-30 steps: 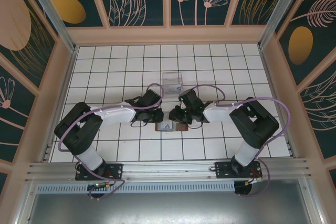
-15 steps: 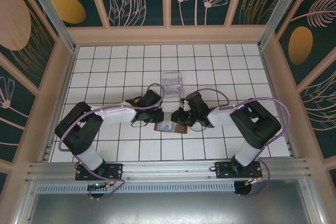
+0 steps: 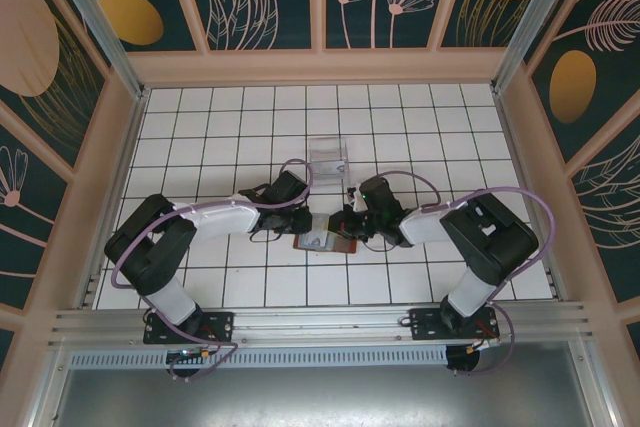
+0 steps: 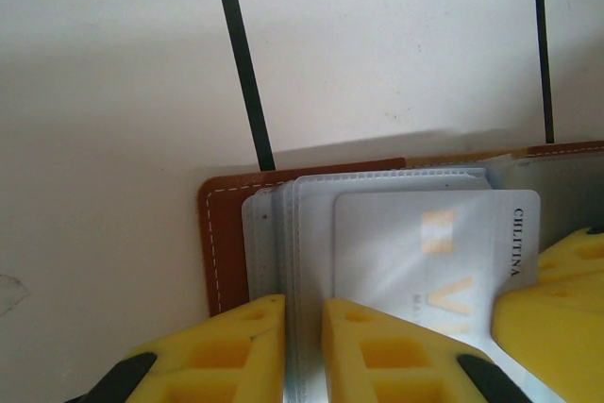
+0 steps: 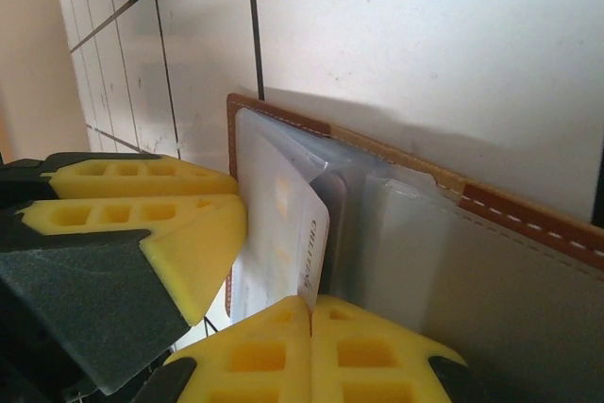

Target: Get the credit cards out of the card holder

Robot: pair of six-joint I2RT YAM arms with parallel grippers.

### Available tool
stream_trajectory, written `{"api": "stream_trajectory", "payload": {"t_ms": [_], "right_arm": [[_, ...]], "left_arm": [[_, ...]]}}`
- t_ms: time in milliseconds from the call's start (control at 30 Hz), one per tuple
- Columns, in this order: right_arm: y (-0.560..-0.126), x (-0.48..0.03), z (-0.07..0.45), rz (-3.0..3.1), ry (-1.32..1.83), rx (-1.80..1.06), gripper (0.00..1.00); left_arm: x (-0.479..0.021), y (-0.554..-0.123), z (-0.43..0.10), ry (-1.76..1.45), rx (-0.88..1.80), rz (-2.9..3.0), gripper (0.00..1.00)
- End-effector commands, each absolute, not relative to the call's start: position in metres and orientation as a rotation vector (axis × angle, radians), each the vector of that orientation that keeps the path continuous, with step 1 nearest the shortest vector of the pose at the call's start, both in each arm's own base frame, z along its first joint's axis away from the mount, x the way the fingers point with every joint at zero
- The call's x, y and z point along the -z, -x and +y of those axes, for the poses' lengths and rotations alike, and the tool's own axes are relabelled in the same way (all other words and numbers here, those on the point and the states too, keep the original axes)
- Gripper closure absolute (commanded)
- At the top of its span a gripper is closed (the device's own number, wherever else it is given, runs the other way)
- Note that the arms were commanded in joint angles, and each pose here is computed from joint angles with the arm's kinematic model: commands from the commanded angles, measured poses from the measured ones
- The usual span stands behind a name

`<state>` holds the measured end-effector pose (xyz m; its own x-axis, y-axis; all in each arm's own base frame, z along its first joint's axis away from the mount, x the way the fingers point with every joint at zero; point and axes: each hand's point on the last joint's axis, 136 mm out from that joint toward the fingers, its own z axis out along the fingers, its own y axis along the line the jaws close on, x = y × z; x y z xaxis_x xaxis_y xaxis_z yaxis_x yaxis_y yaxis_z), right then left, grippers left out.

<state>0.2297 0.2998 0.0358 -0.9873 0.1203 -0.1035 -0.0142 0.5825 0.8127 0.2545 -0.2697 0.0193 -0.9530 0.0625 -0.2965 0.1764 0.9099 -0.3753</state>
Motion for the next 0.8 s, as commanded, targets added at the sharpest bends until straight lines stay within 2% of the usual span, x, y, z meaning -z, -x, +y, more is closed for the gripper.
{"api": "stream_trajectory", "payload": {"t_ms": [0,567,767], "right_arm": [[-0.219,-0.040,0.296,2.666,-0.054,-1.407,0.96],[-0.222,-0.044,0.270,2.682,-0.071,-1.292,0.97],[-0.224,-0.052,0.264,2.676,-0.043,-1.238,0.99]], "left_arm": [[0.025,-0.221,-0.240,-0.176,0.409,2.968,0.81],[0.025,-0.216,-0.235,-0.163,0.400,2.975,0.81],[0.011,-0.221,-0.240,-0.165,0.437,2.938,0.81]]}}
